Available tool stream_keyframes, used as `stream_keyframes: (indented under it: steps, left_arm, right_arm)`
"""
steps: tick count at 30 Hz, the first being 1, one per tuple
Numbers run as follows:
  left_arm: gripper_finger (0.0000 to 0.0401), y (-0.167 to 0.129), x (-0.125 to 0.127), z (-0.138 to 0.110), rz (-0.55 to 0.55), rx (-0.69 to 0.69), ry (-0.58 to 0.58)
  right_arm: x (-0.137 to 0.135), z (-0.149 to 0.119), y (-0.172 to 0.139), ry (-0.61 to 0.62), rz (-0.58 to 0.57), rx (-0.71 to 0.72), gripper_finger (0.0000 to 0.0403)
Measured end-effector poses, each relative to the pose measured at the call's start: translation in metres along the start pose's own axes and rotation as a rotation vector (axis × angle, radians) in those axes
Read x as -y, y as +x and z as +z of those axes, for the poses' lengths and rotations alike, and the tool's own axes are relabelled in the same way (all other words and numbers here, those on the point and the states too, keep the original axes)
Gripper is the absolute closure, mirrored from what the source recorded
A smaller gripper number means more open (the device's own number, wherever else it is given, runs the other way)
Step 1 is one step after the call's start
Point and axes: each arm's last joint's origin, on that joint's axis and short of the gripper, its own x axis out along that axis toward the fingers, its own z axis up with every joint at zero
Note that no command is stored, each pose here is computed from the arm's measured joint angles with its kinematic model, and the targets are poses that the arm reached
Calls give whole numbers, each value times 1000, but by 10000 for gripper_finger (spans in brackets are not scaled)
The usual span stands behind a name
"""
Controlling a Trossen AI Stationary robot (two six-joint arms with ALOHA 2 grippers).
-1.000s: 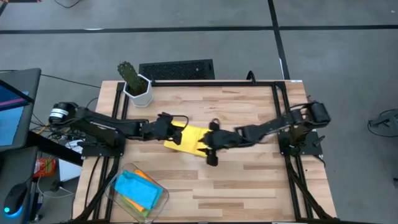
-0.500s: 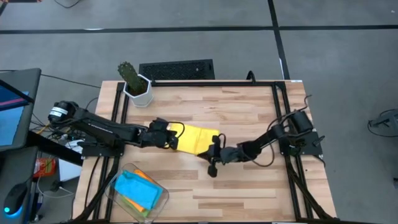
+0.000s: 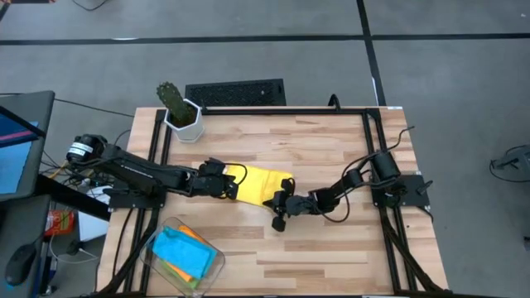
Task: Fold microfiber towels
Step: Fold the yellow microfiber towel
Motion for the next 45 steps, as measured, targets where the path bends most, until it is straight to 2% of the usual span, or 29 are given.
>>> stream_keyframes:
  steps: [5,9,14,17,20,24,28,32,36,41,45]
  left_arm:
    - [401,2,-1,-3,13,-28,6]
    - [401,3,-2,-5,6,-72,5]
    - [401,-6,-5,-5,-3,-148,-61]
    - [401,-13,-9,-10,40,-151,-80]
    - [395,-16,-12,-17,94,-160,-46]
    - [354,-13,-15,-30,147,-209,-42]
    - [284,-5,-17,-43,150,-222,-89]
    - [220,2,-19,-51,202,-216,-128]
    - [190,12,-22,-59,250,-221,-134]
    - [196,22,-22,-68,279,-228,-112]
    - [245,23,-23,-69,286,-226,-124]
  right_arm:
    - [-1,-7,5,18,14,-21,372]
    - [-1,-4,3,0,17,-19,372]
    - [-3,28,-14,-57,41,67,378]
    - [-5,52,-26,-73,54,143,373]
    - [-5,68,-39,-67,54,188,361]
    - [-3,80,-50,-65,32,195,341]
    - [-1,80,-55,-83,20,135,325]
    - [1,73,-54,-94,9,73,320]
    - [1,70,-54,-85,8,44,320]
    - [1,70,-54,-80,9,41,320]
    - [0,66,-54,-59,9,7,321]
